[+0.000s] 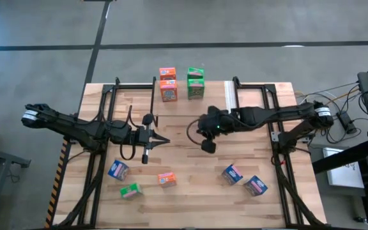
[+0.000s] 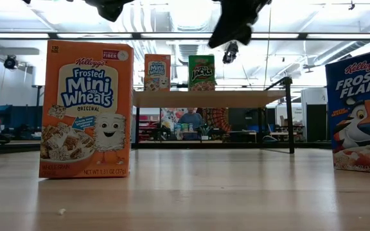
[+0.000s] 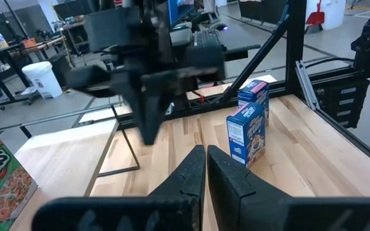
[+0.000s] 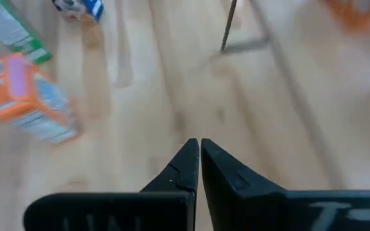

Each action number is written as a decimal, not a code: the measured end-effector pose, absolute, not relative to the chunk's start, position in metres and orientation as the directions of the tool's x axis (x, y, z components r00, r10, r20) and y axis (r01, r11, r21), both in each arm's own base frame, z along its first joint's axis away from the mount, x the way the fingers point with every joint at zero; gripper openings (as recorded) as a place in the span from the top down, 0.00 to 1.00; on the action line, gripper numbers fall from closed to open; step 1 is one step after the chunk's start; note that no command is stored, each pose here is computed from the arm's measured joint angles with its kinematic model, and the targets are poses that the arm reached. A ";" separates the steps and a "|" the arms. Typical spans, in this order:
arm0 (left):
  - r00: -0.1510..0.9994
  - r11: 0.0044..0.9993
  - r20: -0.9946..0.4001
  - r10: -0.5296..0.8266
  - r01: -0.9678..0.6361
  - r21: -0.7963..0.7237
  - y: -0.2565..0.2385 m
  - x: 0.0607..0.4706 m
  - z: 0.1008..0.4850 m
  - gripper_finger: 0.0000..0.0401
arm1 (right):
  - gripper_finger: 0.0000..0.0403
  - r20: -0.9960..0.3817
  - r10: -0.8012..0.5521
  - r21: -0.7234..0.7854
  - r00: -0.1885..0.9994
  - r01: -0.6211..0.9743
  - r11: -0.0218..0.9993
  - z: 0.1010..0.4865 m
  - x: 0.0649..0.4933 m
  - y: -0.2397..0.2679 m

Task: Stack cereal on shelf
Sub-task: Put the top right blue cereal box on the shelf

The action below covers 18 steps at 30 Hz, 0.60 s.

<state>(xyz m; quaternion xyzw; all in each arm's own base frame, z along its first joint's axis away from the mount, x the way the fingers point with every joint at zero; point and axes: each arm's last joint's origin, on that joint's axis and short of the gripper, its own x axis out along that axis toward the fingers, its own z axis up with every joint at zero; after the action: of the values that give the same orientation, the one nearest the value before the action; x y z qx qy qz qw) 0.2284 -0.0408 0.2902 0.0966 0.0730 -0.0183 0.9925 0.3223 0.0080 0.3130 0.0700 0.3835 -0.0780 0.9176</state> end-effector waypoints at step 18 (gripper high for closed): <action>0.990 0.972 -0.138 -0.020 0.052 0.231 -0.041 0.229 0.301 1.00 | 0.68 -0.735 0.337 0.623 0.588 0.391 0.678 0.354 0.310 0.067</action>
<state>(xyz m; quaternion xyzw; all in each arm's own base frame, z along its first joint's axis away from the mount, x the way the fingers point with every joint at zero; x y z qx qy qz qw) 0.2293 -0.0409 0.3007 0.1177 0.0673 -0.0182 0.9906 0.3098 0.0674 0.3537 0.4011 0.4534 -0.0170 0.7958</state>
